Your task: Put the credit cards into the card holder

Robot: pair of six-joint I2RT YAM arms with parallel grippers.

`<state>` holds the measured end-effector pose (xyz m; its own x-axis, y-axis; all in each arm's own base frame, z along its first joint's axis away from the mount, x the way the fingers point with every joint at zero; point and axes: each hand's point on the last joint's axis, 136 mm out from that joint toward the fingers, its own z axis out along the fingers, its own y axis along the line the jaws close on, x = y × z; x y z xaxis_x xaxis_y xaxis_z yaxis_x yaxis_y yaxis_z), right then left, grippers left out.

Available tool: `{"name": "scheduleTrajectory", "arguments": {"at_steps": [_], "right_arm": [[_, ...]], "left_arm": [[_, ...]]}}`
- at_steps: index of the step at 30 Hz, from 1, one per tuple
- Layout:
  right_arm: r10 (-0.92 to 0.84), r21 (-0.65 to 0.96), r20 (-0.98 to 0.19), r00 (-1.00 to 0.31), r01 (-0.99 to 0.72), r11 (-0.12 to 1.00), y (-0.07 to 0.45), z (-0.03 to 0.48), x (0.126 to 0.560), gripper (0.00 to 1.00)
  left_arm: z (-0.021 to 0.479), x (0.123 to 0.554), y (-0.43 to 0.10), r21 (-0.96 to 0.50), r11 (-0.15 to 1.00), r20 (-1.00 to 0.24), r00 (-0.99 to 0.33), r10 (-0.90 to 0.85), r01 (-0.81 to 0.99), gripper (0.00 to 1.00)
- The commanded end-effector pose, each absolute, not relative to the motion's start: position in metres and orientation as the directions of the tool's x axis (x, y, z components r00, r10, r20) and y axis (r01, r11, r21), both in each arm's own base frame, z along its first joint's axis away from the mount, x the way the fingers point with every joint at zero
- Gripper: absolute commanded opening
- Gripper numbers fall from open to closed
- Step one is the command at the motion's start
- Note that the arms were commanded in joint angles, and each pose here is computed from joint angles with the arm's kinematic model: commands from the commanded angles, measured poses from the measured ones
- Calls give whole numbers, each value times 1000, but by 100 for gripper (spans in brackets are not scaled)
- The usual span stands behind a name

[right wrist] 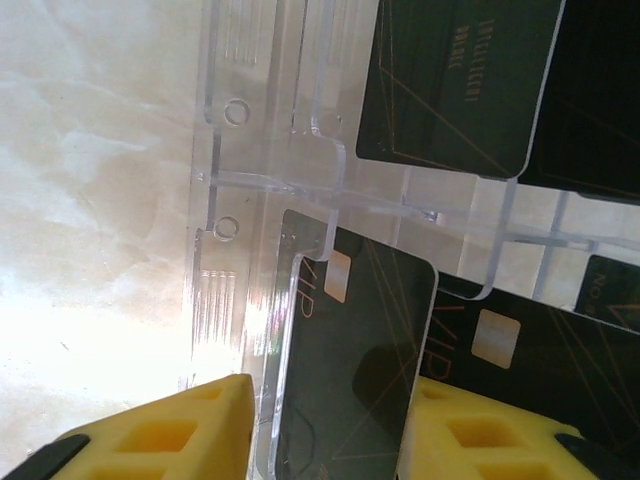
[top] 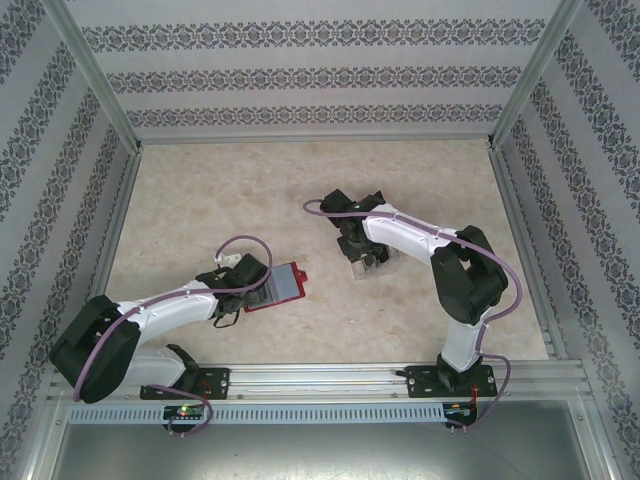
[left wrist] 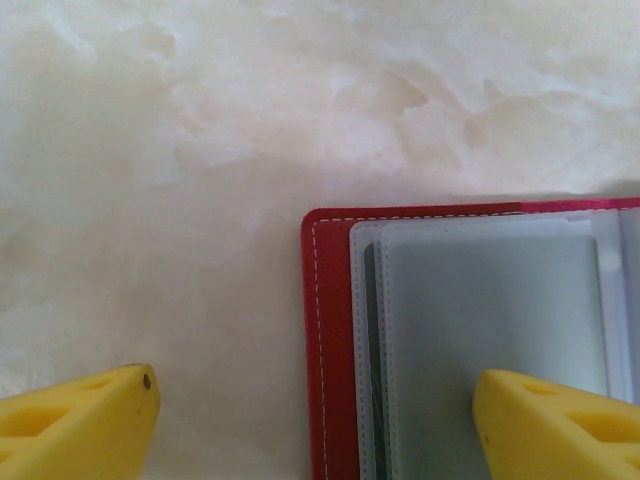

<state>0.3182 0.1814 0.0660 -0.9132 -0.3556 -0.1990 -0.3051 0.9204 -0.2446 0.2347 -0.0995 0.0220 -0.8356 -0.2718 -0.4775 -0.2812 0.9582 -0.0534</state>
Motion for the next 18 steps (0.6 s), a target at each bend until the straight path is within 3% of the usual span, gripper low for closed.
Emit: {"name": "scheduleTrajectory", "arguments": {"at_steps": [1,18], "right_arm": [[-332,-224,-222,-917,-284,932,180,76,319,37],[-314,-205,-266,-911,-265,942,178,91,325,26]], "left_arm": [[17,231,-98,-31,961,-477,-841,-256,-275,83],[17,232,-99,-32,961,-477,-841,-255,-274,82]]}}
